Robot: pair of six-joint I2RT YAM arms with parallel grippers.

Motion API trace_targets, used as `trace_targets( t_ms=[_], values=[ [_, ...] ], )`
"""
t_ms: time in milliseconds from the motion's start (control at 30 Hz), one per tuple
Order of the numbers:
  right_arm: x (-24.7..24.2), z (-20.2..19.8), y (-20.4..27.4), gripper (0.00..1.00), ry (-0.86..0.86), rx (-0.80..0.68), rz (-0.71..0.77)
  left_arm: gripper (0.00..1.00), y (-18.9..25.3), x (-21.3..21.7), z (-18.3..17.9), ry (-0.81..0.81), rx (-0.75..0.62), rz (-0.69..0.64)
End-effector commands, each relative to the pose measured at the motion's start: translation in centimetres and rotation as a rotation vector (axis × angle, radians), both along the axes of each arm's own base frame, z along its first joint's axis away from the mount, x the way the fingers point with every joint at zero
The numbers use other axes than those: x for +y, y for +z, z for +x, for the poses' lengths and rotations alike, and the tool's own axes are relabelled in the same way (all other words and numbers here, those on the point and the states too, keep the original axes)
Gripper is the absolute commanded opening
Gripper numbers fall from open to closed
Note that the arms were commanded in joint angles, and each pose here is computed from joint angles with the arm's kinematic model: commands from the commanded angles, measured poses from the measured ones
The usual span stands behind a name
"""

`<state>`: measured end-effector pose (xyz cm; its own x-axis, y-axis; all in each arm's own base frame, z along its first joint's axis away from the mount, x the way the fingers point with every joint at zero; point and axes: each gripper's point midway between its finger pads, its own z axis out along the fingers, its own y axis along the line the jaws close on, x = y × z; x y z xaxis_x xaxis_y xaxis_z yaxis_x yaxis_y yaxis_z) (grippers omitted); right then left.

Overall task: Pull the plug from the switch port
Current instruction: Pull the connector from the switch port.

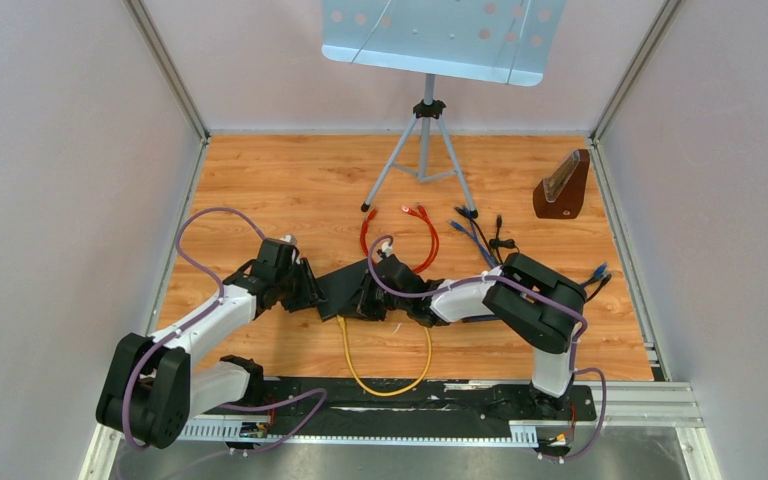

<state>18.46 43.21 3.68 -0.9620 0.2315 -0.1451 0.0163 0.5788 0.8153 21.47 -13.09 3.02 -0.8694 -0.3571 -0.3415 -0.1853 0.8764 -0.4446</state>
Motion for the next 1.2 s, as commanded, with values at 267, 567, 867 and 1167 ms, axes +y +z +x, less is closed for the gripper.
trace_targets(
  t_ms=[267, 567, 867, 1167],
  values=[
    [-4.2, -2.3, -3.5, 0.0, 0.096, 0.033, -0.184, 0.42, -2.1, 1.1, -1.6, 0.001, 0.061, 0.063],
    [-4.0, 0.1, -3.1, 0.41, 0.022, 0.023, -0.18, 0.43, -1.9, 1.1, -1.7, -0.005, 0.053, 0.055],
    [-2.0, -0.6, -5.0, 0.43, -0.011, 0.14, -0.158, 0.43, -2.1, 0.9, -1.7, -0.009, 0.054, 0.048],
    [-3.4, -1.0, -7.7, 0.21, -0.165, 0.21, -0.156, 0.43, -2.2, 0.7, -1.7, -0.014, 0.061, 0.039]
  ],
)
